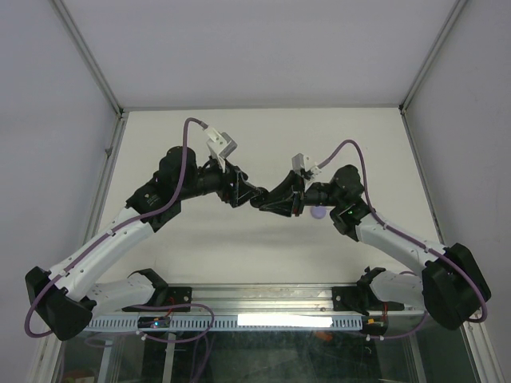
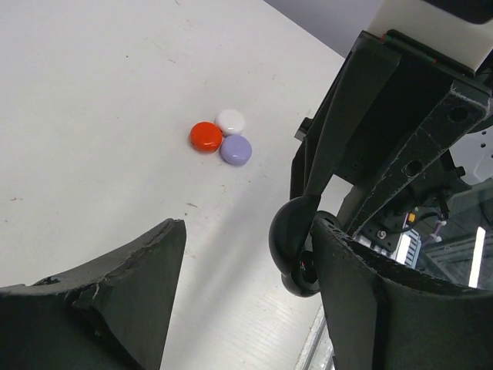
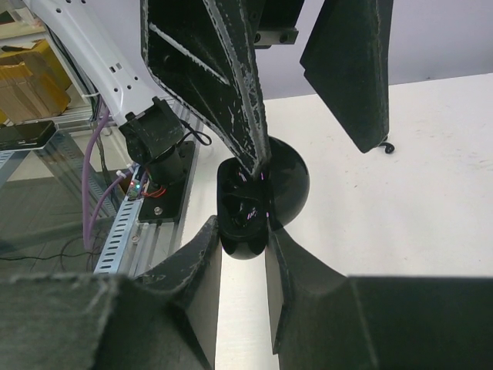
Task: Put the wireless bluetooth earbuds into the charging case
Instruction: Open the charging case, then pick up the earbud from the center of the board.
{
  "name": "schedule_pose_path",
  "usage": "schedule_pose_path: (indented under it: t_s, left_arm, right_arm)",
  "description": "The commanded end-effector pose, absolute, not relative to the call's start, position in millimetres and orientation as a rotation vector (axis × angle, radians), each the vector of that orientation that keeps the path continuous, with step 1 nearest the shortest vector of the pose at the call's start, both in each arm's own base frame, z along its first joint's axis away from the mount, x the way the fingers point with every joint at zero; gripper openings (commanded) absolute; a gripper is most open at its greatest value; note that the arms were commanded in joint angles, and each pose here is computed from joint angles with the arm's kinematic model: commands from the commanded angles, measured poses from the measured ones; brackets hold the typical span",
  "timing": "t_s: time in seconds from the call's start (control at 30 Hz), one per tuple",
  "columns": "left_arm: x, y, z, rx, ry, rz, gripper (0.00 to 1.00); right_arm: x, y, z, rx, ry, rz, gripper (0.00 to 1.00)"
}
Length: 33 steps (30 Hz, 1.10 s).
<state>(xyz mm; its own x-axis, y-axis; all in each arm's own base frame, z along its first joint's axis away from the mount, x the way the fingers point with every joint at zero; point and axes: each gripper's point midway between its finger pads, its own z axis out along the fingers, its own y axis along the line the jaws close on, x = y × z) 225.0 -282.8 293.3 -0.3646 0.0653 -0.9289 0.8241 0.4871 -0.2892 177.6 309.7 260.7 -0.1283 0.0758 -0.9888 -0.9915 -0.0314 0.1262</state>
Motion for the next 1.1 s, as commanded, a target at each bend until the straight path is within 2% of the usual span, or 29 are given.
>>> schedule_pose_path:
  t_s: [0.0, 0.27, 0.3, 0.33, 0.5, 0.77, 1.07]
  left_arm:
    - [229, -283, 324, 0.709, 1.678, -0.997, 0.69]
    - [247, -265, 322, 0.556, 1.722, -0.883, 0.78]
    - [252, -260, 320, 0.520, 1.739, -0.852, 0.79]
    - [257, -255, 317, 0.487, 1.754, -0.822, 0.80]
    - [280, -225, 297, 0.329, 1.844, -0.636, 0.82]
    - [325, -152, 240, 0.114, 2.027, -0.392, 0.82]
    - [362, -84, 171, 0.028, 2.245, -0.156, 0.80]
  right_arm:
    - [176, 309, 271, -1.125, 1.168, 1.316, 0.00]
    - [168, 301, 243, -1.118, 1.248, 1.327, 0.00]
    - [170, 300, 241, -1.110, 1.247, 1.302, 0.00]
    - [196, 297, 239, -1.093, 1.187, 1.097, 0.00]
    - [206, 289, 228, -1.072, 1.185, 0.988, 0.00]
    - [212, 278, 215, -1.010, 1.206, 0.911, 0.00]
    - [211, 269, 215, -0.959, 1.177, 0.875, 0.00]
